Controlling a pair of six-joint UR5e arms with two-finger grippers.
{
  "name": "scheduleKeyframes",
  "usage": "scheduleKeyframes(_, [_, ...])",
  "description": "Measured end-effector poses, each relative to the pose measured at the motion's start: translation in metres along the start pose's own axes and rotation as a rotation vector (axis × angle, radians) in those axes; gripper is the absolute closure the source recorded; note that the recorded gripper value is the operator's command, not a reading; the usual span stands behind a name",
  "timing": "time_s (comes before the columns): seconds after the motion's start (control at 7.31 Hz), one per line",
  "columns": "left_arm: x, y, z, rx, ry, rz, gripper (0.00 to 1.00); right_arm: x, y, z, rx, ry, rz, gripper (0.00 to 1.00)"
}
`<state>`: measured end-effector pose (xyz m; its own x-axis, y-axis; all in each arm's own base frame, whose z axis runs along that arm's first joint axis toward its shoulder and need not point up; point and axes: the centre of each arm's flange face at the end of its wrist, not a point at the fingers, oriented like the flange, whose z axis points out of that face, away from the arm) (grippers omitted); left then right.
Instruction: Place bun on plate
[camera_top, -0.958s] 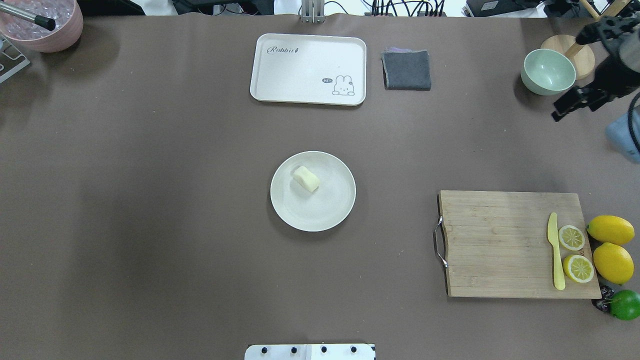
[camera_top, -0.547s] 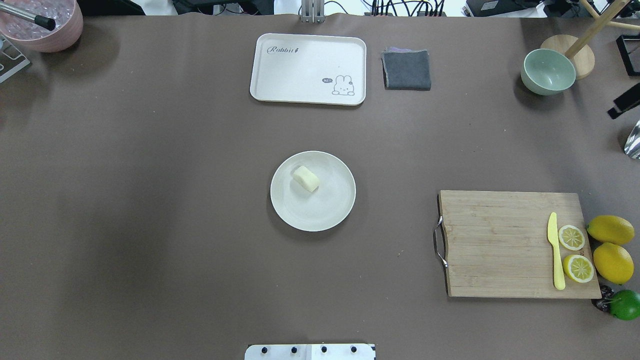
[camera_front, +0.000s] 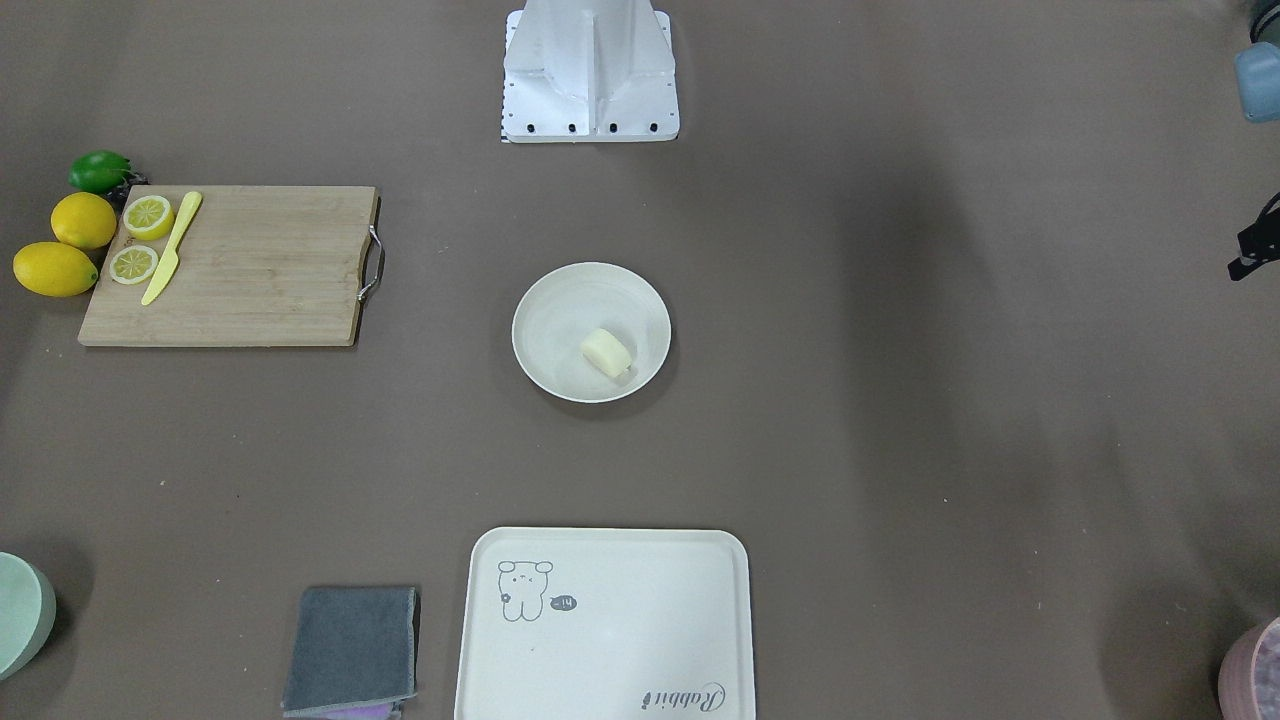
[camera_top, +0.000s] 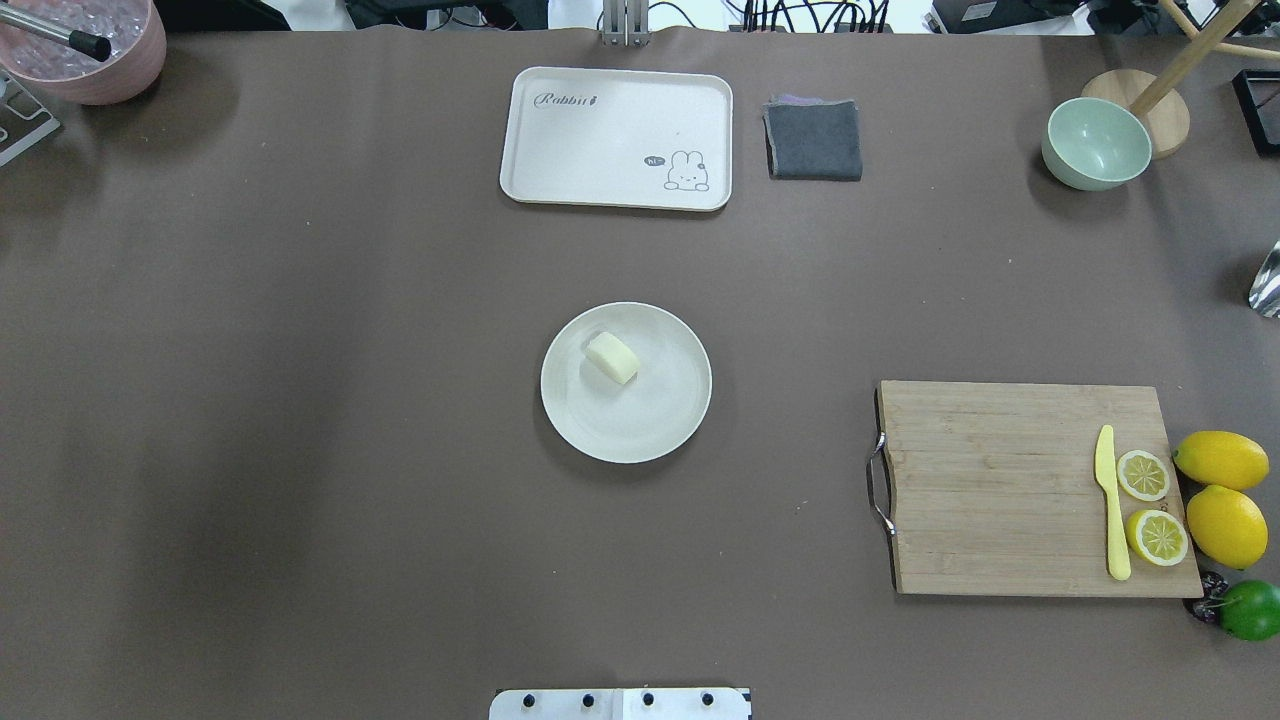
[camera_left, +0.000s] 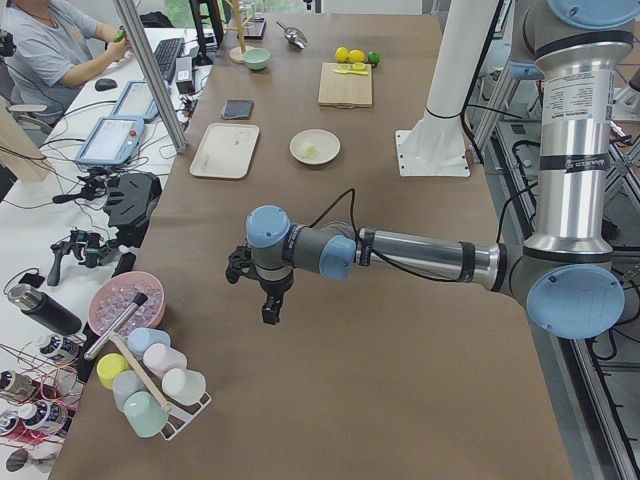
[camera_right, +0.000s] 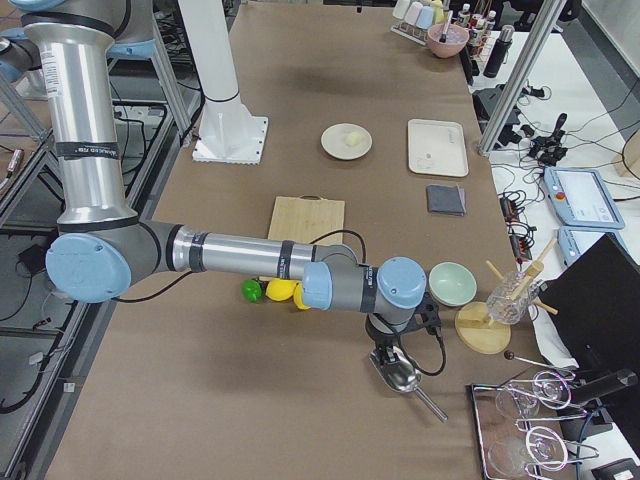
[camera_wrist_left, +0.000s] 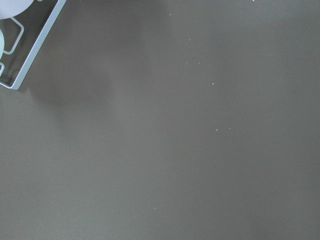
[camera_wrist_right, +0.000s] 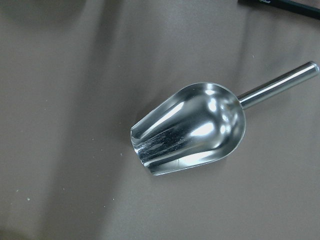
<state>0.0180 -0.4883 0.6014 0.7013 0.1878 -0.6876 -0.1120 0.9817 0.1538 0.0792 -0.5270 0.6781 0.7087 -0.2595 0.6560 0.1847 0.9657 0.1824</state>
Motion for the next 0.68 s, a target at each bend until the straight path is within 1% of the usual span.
scheduleKeyframes(0.27, [-0.0079, 0.0115, 0.0074, -0.018, 0.000, -0.025, 0.02, -0.0038, -0.0028, 0.0006, -0.015, 0.047, 0.004, 0.00])
scheduleKeyframes(0.68, [-0.0057, 0.0116, 0.0056, -0.013, 0.000, -0.054, 0.02, -0.0067, -0.0027, 0.0011, -0.019, 0.061, 0.001, 0.00])
